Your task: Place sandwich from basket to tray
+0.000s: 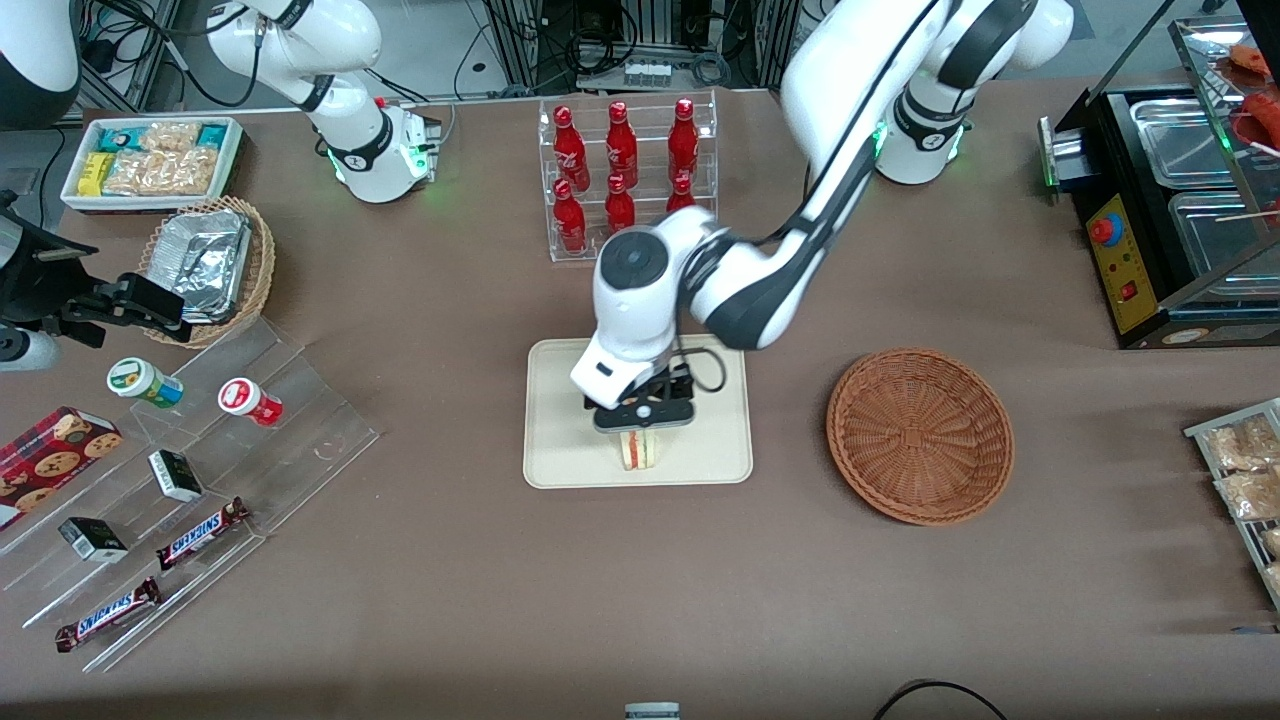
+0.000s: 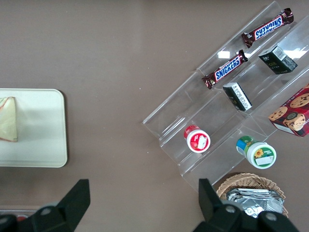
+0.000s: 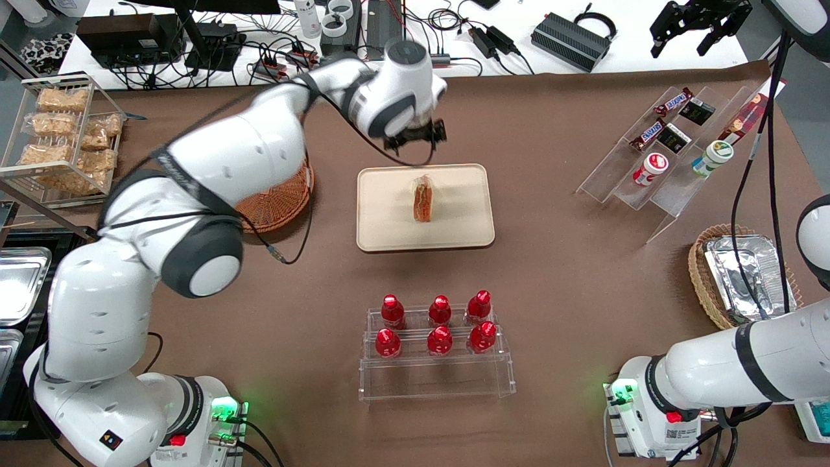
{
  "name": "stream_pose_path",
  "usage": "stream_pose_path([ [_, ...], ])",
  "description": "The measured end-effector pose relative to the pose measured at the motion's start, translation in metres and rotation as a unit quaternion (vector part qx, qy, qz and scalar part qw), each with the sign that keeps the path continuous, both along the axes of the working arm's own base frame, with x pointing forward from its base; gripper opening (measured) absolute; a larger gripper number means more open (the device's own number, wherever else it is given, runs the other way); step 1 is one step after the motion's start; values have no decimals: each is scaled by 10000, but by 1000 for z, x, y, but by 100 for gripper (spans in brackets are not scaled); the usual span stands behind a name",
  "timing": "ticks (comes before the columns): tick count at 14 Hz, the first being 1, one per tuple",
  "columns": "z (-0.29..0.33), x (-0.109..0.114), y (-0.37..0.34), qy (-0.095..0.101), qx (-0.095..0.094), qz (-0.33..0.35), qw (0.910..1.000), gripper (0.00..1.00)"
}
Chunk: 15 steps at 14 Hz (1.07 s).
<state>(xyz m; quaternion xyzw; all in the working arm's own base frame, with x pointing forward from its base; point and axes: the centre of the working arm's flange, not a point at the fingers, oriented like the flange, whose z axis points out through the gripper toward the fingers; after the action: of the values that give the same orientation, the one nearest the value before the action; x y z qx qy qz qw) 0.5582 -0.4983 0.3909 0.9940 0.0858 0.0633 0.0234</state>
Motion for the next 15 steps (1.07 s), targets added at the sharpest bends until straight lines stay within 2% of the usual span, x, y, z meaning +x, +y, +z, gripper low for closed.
stream_pose_path([
  [3,92,18,81,198,200,517,9983,100],
  [5,125,32,141,325,288,557,9975,100],
  [8,147,45,227,581,398,330,9970,100],
  [11,158,47,305,704,473,-9,9964,100],
  [13,161,44,344,771,482,-257,9955,100],
  [15,163,40,378,833,415,-505,9944,100],
])
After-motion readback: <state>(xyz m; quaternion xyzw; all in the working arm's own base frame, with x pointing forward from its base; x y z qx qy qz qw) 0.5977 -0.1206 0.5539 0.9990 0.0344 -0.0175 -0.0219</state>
